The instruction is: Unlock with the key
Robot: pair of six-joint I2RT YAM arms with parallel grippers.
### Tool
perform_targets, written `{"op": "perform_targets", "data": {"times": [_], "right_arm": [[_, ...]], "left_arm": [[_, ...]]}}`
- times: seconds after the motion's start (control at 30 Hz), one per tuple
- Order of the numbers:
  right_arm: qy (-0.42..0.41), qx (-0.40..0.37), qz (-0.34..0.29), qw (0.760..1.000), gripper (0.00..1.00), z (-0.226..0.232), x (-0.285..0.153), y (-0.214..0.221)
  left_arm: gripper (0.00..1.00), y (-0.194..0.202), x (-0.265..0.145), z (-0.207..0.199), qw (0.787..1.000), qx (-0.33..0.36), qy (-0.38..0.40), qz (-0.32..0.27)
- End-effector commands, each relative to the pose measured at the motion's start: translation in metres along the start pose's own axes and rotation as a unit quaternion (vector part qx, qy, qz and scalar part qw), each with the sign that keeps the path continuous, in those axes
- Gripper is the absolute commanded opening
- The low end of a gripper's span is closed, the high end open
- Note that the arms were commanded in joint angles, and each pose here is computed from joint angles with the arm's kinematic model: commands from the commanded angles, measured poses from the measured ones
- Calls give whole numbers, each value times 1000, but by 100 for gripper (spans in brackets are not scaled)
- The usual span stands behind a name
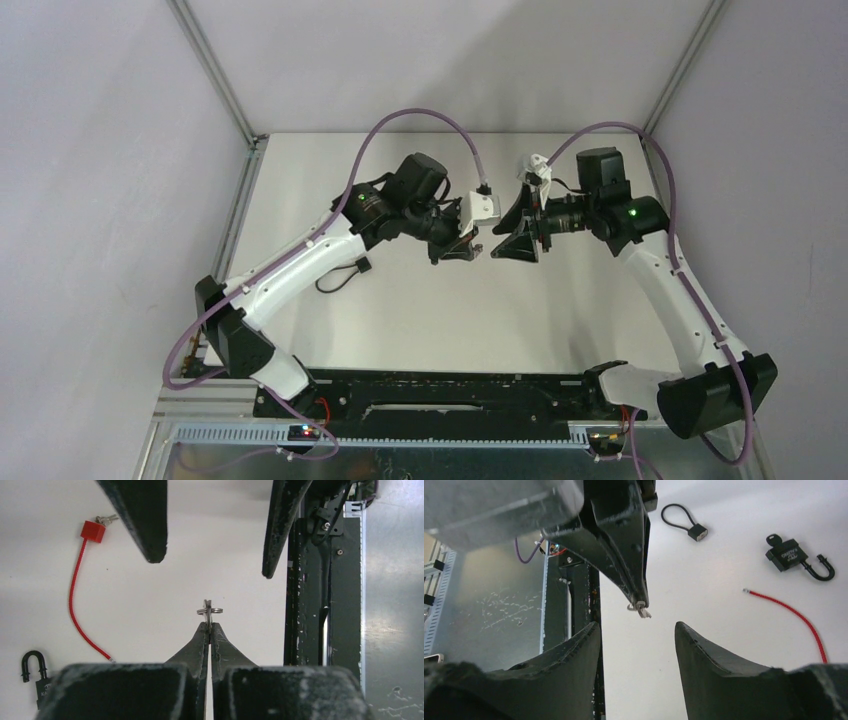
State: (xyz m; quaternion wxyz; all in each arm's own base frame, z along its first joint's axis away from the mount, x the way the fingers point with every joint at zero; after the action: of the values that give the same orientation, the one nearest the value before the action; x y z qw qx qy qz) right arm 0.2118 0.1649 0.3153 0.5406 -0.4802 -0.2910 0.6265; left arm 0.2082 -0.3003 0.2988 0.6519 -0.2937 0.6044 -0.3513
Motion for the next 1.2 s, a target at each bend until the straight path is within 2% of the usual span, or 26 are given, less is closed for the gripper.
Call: {"op": "perform_targets", "data": {"times": [0.0, 0.2, 0.47, 0.9, 1.17], "right_arm": [[-15, -18, -23, 999, 58, 4, 6, -15], [-48, -4, -25, 999, 50, 6, 18, -17], [-55, 19, -13, 998, 45, -2, 32, -13], [-52, 29, 7, 998, 20, -6, 35, -2], [-45, 23, 14, 999, 14, -5, 32, 1]], "left_arm": [[0, -16, -16, -4, 1000, 22, -13, -17], [0, -20, -15, -7, 999, 20, -2, -26], [0, -21, -14, -8, 999, 19, 3, -29], [0, -22, -17, -8, 999, 22, -4, -30], [0, -22, -19, -8, 999, 25, -9, -27]]}}
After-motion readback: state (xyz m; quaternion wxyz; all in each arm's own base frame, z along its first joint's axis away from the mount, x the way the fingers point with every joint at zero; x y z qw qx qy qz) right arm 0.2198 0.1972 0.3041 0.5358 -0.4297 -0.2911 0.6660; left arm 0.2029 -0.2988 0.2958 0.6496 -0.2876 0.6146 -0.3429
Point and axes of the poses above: each gripper's point midway between its finger pads, its own x axis out along the fingers, its own z axis along the line the jaws close on, y = z × x, the point moved 6 cm from there along -x, back along the fingers, and after that the axes turned 8 degrees about x, right-handed, at the moved point
